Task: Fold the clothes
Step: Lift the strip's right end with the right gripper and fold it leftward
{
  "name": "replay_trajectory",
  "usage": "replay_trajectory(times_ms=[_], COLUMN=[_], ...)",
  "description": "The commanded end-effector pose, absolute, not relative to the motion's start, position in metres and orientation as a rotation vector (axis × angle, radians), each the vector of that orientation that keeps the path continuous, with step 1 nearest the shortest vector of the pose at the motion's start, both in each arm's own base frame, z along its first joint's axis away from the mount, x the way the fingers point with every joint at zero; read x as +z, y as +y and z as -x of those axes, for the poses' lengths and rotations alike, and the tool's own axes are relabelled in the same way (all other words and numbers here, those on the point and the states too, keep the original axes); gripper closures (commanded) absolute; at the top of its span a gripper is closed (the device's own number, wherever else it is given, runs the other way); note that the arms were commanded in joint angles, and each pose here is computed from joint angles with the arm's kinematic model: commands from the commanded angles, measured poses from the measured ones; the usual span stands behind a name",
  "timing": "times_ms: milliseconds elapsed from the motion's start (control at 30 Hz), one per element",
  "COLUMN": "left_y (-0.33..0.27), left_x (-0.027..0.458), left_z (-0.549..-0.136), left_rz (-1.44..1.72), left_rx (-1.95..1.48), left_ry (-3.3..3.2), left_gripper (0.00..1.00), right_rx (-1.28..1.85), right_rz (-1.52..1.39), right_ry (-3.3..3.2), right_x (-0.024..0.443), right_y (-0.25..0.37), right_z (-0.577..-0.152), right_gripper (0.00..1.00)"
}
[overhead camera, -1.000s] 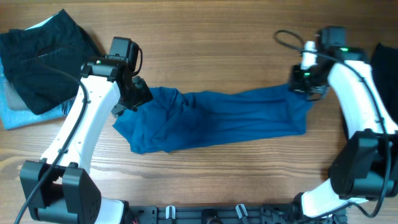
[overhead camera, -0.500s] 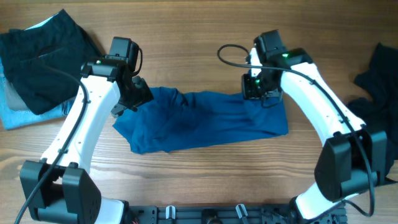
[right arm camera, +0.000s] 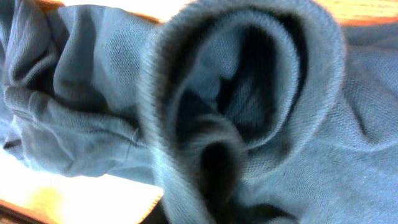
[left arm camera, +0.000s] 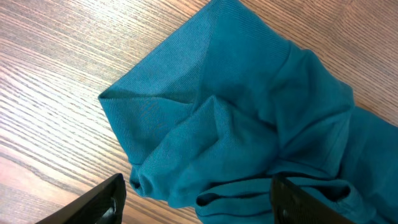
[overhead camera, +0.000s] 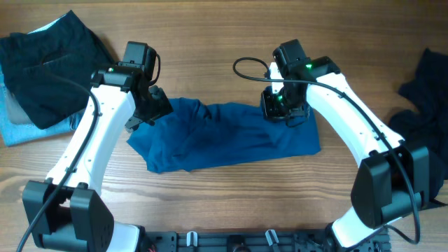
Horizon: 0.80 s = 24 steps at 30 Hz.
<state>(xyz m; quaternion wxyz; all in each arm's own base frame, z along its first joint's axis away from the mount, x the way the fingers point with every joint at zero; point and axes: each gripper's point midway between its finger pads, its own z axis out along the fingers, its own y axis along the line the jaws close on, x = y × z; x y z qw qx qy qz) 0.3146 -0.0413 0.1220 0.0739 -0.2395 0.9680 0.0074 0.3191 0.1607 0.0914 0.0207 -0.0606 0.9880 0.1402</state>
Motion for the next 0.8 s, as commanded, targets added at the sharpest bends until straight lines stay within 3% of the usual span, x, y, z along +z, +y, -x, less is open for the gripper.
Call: replay_trajectory(times_ms=[0,133,333,467,767], left_y=[-0.042,-0.042,-0.042,-0.044,-0.04], left_x=[0.131,0.131,0.131,0.128,0.063], left_z=[-0.319,-0.319,-0.319,-0.314,-0.3], left_rz=[0.733,0.733,0.727,0.67,0.487], left_rx=[-0.011,-0.011,-0.01,-0.017,0.003], left_ry=[2.873,2.874,2.875,2.91,3.083], left_gripper=[0.26,0.26,0.23,0.09,0.03], right_rx=[0.48,0.461,0.126,-0.045,-0.07], right_rz=[0.189,0.199,0.068,-0.033,-0.235], right_ry=[3.086,3.087,3.093,3.06,3.058], right_x=[0.09,0.089,0.082,0.083,0.091], right_y=[0.168,0.166,0.129,0.106,0.069], right_z=[-0.317,-0.317,-0.323,-0.33,-0.332], right_gripper=[0.64,0.61,0.62,0.63,0.61])
